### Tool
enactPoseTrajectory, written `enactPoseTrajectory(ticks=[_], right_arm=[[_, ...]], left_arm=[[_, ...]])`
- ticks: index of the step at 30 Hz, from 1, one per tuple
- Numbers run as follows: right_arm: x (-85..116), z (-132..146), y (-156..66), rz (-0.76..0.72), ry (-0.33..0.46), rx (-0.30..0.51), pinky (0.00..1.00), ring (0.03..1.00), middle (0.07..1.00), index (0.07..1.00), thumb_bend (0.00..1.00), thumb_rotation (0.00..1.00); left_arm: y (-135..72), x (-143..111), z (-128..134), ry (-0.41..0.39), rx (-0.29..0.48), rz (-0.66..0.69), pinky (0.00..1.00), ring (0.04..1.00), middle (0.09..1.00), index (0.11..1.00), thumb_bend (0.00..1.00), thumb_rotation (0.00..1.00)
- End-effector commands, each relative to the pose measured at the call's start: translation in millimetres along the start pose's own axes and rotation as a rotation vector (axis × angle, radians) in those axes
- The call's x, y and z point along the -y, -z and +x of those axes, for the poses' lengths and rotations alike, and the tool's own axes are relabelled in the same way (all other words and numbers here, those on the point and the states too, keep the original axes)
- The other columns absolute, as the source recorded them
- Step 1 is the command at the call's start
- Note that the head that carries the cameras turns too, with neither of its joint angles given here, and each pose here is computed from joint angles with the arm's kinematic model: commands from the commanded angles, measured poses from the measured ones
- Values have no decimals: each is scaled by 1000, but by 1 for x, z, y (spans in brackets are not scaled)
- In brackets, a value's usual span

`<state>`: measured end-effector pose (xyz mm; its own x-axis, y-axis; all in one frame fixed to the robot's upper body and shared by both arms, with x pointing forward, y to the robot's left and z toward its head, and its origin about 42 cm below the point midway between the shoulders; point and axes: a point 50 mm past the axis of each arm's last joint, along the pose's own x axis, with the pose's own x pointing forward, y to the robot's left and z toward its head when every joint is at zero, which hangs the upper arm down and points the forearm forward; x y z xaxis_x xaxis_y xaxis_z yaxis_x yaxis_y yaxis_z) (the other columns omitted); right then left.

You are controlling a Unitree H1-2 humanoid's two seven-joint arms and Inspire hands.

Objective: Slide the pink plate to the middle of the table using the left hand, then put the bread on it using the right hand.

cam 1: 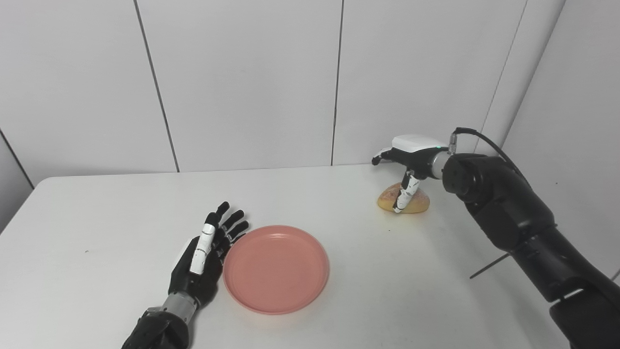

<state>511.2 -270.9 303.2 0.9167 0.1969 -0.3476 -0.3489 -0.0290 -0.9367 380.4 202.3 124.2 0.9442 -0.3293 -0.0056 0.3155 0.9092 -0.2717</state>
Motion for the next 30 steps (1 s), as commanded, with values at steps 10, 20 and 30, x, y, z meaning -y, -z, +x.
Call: enactPoseTrajectory(ticks=[10,20,30], right_arm=[[25,5,8,-146,102,-64,748,898,910,830,1000,81],[1,22,17,-219,103,-85,744,885,891,816,1000,139],[-27,34,24,-180,132,-66,665,808,828,777,989,141]], left_arm=[[-4,2,-3,15,-9,7,891,906,924,986,741,822],[-5,5,-4,22,-13,12,890,902,920,995,737,830],[-6,6,-4,24,-15,8,899,899,920,992,749,813]])
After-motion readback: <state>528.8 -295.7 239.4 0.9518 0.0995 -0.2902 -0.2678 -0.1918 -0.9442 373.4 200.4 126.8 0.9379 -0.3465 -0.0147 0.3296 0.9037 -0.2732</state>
